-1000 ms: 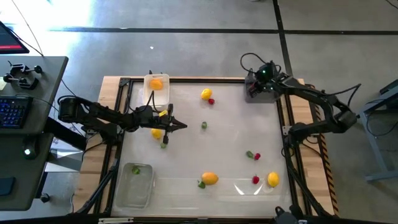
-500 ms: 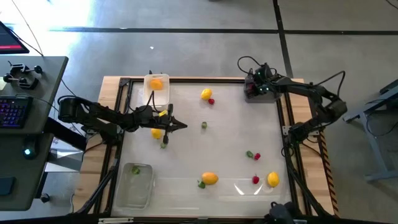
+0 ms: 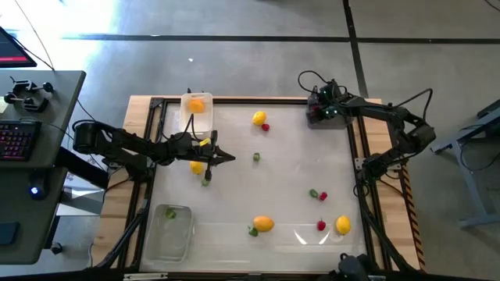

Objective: Sort produce into baskets
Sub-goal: Put the red bell pepper into the black bin, then put the lemon into the white bin

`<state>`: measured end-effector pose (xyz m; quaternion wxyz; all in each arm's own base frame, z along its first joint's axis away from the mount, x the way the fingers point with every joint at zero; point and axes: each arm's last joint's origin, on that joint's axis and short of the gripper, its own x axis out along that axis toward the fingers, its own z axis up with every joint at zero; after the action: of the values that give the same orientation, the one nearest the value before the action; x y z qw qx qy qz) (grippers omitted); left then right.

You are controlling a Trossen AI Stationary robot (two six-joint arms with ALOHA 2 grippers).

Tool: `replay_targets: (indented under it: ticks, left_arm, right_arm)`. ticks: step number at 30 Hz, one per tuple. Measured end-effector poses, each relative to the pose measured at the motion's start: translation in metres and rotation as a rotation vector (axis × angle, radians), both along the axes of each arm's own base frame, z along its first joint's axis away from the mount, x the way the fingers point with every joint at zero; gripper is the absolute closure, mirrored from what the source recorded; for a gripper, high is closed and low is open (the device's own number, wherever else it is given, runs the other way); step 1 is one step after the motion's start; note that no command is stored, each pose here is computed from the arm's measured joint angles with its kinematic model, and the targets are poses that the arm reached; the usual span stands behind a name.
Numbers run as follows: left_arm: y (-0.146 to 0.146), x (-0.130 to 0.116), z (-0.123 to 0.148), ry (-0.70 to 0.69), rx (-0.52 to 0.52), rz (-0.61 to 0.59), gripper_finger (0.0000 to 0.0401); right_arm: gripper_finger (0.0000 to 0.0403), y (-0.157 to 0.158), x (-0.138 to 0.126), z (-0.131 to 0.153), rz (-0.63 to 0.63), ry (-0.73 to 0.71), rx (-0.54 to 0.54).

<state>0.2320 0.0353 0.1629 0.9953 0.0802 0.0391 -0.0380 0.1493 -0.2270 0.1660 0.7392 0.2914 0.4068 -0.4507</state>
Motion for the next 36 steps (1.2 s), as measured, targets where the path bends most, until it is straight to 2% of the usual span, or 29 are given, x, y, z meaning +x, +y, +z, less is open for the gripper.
replay_targets:
  ticks: [6,12,17,23,28,36]
  left_arm:
    - [0.0,0.0,0.0,0.0,0.007,-0.001,0.0401]
    - [0.0,0.0,0.0,-0.001,0.016,-0.001,0.04]
    - [0.0,0.0,0.0,0.002,0.023,-0.002,0.04]
    - [0.0,0.0,-0.001,0.006,0.022,-0.002,0.04]
    - [0.0,0.0,0.0,0.004,0.031,-0.003,0.04]
    - [0.001,0.004,0.004,-0.012,0.06,-0.004,0.0401]
  right_arm:
    - [0.0241,0.003,-0.002,0.012,0.0,-0.024,-0.038]
    - [0.0239,0.021,-0.006,0.045,0.017,-0.06,-0.141]
    - [0.0265,0.052,-0.001,0.074,0.076,-0.051,-0.267]
    - [0.0329,0.092,0.016,0.092,0.184,-0.082,-0.352]
    - [0.0392,0.12,0.035,0.085,0.294,-0.085,-0.398]
    - [0.0401,0.158,0.045,0.029,0.403,-0.274,-0.378]
